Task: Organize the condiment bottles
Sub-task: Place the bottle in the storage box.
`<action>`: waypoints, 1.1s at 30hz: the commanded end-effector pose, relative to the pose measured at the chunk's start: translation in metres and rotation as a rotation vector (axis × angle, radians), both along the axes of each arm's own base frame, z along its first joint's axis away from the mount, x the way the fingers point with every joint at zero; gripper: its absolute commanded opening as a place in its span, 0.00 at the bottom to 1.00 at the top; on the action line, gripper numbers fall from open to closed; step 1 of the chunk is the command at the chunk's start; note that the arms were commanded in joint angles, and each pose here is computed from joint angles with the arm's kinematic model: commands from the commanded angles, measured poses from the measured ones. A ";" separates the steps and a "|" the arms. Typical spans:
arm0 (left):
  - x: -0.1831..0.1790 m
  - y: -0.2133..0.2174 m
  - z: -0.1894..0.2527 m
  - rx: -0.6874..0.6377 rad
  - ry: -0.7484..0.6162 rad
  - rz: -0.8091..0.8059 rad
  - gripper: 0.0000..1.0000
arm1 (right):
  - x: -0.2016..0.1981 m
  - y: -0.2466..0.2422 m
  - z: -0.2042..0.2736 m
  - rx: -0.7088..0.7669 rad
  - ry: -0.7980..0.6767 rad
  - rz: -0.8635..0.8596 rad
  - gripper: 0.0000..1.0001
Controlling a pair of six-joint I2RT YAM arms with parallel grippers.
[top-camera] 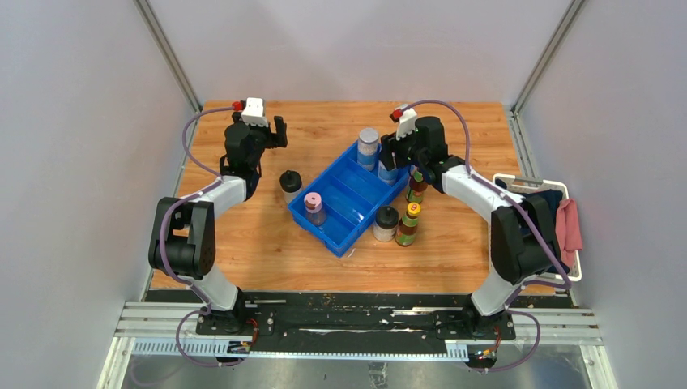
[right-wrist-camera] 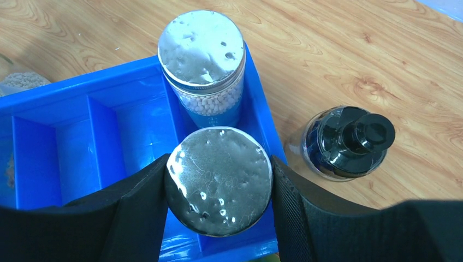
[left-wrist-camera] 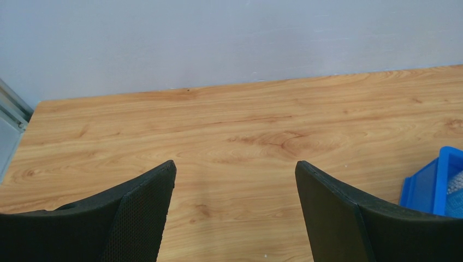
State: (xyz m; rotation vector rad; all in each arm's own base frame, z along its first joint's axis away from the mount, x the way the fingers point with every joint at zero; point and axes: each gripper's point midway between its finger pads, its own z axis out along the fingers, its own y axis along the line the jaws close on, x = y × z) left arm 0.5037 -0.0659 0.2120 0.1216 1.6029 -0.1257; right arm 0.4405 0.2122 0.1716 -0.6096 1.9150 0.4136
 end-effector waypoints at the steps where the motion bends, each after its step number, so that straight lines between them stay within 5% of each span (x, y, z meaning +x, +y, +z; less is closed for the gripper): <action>1: -0.002 -0.002 -0.003 0.021 -0.008 -0.001 0.87 | 0.013 0.000 0.018 0.047 -0.073 0.002 0.00; 33: -0.002 -0.005 -0.004 0.024 -0.006 -0.007 0.86 | 0.016 -0.011 -0.007 0.026 -0.034 -0.023 0.02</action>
